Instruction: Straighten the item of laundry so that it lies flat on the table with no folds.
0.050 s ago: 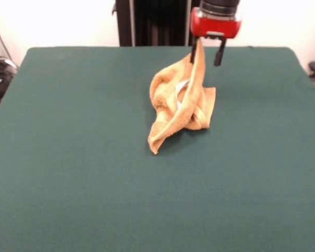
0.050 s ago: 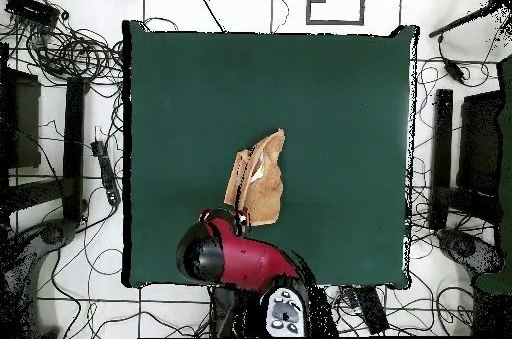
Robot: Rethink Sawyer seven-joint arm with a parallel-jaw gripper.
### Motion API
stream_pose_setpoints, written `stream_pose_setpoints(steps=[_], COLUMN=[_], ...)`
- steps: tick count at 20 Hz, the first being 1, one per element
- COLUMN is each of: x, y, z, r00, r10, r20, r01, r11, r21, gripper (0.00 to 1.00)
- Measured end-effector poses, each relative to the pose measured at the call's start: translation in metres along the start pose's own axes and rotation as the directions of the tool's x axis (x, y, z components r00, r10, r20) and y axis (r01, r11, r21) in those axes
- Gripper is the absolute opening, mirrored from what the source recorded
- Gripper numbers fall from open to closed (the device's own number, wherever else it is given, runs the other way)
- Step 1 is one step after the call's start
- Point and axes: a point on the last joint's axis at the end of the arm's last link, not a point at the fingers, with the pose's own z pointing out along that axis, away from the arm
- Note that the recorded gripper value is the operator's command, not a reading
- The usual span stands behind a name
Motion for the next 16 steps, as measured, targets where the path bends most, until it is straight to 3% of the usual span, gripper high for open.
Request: stream_pose_setpoints(steps=[7,16], x=[0.004,-0.001], y=[0.017,0.006], z=[-0.009,-0.012], r00=[1.0,1.0], r10=[-0.022,-0.005], r20=[-0.023,-0.018], r01=[0.022,0.005], r11=[1.0,1.0], r21=[0.007,0.021], gripper=[1.0,1.0])
